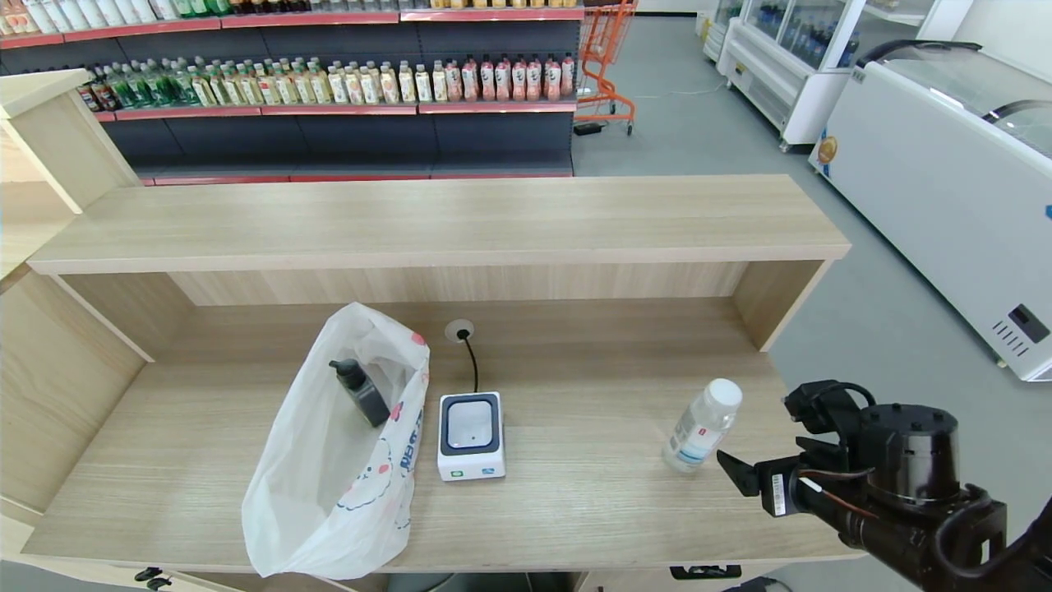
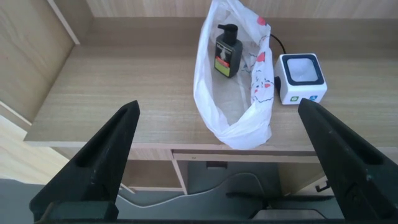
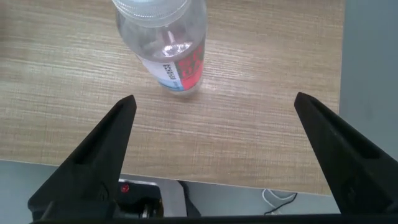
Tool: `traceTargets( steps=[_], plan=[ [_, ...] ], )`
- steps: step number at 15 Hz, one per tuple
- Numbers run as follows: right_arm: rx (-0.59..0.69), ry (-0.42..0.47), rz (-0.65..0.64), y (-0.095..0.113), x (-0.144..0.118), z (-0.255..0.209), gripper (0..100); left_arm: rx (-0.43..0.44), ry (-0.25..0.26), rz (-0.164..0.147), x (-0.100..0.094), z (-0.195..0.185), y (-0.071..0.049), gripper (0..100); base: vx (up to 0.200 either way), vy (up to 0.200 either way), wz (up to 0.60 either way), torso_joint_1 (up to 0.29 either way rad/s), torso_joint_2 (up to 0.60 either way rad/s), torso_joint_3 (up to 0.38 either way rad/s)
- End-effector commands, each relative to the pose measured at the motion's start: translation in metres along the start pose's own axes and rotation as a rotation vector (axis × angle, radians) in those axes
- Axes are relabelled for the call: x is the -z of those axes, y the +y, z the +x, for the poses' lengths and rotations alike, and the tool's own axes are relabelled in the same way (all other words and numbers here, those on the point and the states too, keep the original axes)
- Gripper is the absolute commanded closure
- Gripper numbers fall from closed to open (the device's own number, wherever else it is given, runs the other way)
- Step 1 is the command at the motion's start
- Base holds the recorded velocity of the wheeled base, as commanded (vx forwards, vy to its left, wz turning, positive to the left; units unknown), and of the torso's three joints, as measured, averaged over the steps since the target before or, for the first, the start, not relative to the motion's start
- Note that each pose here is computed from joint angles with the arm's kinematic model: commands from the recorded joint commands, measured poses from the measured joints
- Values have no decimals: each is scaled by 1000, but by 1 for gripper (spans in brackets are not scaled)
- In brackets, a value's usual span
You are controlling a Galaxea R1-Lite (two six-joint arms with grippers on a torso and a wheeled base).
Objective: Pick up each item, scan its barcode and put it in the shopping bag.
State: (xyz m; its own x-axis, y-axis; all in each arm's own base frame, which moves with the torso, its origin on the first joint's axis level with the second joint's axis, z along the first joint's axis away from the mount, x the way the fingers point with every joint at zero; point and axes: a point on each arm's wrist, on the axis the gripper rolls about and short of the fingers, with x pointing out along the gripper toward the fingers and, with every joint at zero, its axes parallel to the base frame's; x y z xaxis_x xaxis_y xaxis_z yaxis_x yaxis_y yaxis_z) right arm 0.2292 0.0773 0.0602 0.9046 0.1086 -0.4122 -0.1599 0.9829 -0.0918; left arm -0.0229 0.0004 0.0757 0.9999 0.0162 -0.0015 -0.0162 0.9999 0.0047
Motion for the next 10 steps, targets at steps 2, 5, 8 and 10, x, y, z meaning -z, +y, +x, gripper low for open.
traceTargets(
  steps=[2,5,8,10],
  plan=[
    [-24,-1,-32,3,5,12,0,-1,0,0,0,0,0,0,0,0,0,0,0,0],
    [-29,-9,-67,5,8,19,0,-1,0,1,0,0,0,0,0,0,0,0,0,0],
    [-45,-29,-65,7,8,29,0,-1,0,0,0,0,0,0,0,0,0,0,0,0],
    [-75,-55,-64,11,6,37,0,-1,0,0,0,0,0,0,0,0,0,0,0,0]
  ],
)
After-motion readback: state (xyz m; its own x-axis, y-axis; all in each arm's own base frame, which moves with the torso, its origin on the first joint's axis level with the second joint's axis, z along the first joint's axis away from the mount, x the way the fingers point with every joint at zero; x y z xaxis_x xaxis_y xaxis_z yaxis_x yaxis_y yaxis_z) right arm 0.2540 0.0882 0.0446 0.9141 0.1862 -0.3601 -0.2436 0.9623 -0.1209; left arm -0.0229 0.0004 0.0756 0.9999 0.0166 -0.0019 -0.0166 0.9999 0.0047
